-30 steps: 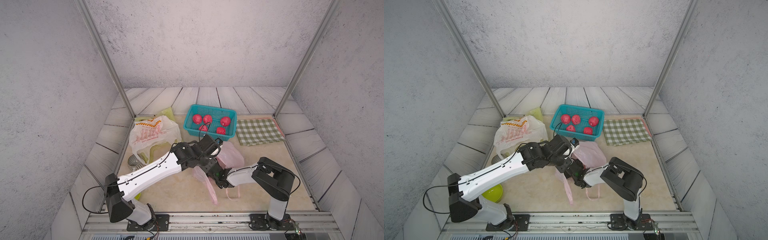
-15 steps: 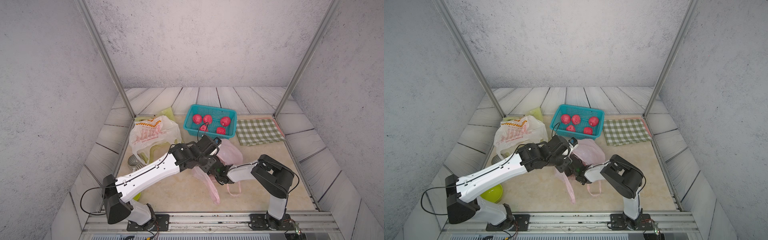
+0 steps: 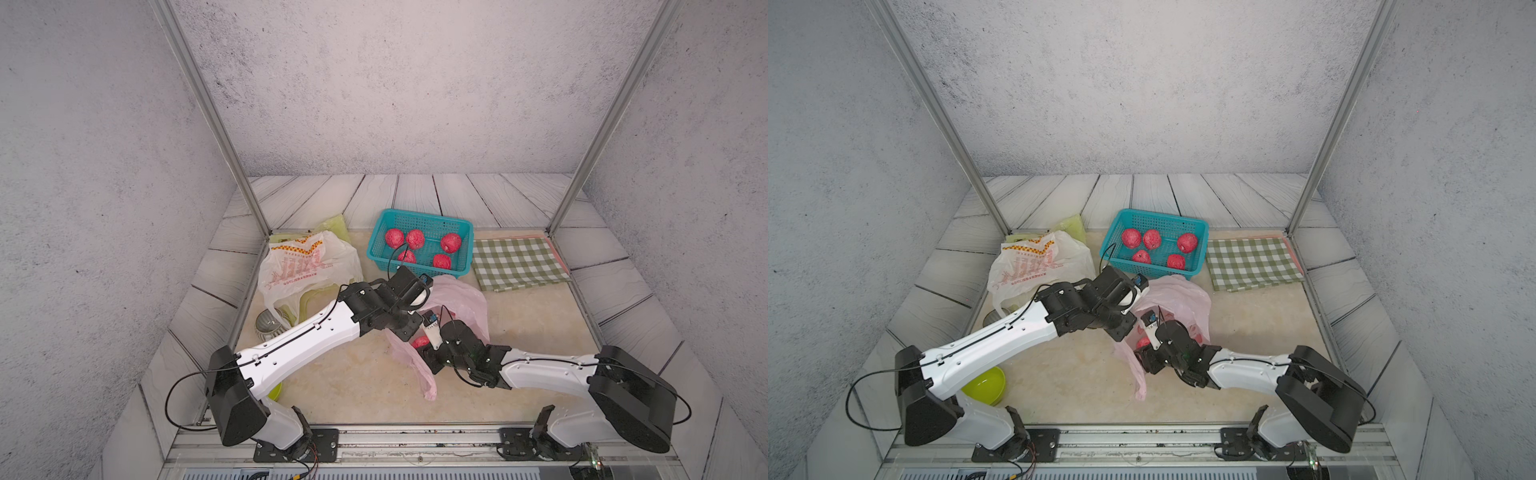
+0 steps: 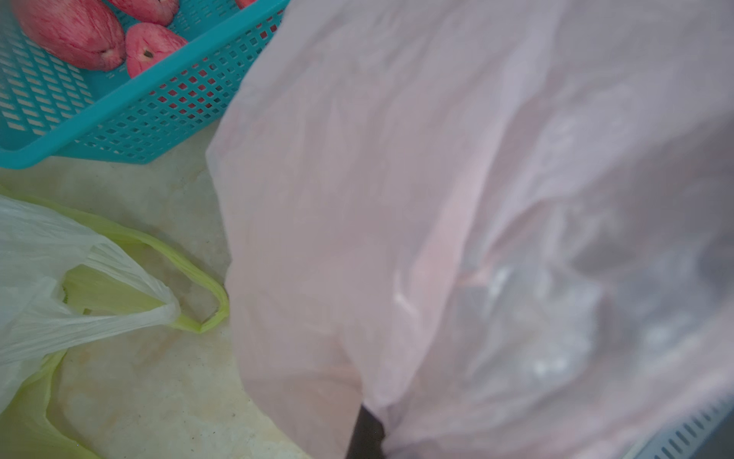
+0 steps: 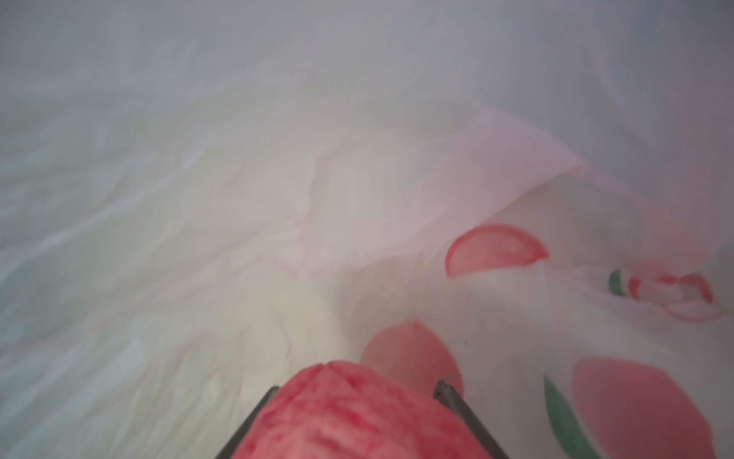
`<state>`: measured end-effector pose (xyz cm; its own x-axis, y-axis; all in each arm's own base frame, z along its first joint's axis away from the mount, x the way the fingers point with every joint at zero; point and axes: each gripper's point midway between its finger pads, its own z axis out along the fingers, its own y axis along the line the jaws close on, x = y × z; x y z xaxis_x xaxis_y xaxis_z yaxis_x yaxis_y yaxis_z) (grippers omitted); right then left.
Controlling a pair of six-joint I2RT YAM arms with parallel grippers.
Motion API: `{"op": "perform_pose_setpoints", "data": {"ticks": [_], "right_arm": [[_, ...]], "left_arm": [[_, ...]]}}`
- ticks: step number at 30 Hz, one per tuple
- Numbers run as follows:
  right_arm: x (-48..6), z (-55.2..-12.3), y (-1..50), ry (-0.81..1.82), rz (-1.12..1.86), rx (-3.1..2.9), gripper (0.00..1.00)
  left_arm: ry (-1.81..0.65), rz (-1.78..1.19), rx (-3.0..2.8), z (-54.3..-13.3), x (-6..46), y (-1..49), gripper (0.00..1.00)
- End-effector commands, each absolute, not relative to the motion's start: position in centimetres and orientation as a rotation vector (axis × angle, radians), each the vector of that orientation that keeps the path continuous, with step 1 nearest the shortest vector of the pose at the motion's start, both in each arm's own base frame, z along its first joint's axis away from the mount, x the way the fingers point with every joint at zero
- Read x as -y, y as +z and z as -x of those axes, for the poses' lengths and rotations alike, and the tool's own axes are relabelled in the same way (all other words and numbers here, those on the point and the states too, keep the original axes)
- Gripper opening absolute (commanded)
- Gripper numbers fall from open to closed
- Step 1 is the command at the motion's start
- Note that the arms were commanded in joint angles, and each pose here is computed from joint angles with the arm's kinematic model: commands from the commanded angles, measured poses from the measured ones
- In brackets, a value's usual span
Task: Untie the knot of a plastic bag & take out the apple
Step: Pick up the apple from the plastic bag.
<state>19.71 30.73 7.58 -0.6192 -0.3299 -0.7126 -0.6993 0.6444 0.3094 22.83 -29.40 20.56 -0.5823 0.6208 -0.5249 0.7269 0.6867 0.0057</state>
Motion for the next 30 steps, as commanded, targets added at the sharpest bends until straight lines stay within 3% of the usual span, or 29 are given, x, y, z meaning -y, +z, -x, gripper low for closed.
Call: {"op": "perform_pose_setpoints", "data": {"ticks": [1, 19, 26, 30], "right_arm": [[-30.8, -16.0, 7.8, 0.925, 0.891, -2.291, 0.35], [-25.1, -16.9, 25.3, 0.75, 0.731, -2.064, 0.37], [-21.5, -21.6, 29.2, 0.409, 0.556, -2.014, 0.36], [-22.1, -26.5, 28.8, 0.436, 0.458, -2.082, 0.36]], "left_arm": [[-0.307, -1.054, -2.407, -22.8, 29.9, 20.0, 0.0], [-0.395, -1.034, -2.522, -20.0, 28.7, 14.6, 0.0], [-0.514, -1.021, -2.537, -17.9, 28.2, 13.1, 0.0], [-0.589, -0.987, -2.54, -16.7, 27.9, 12.4, 0.0]]}}
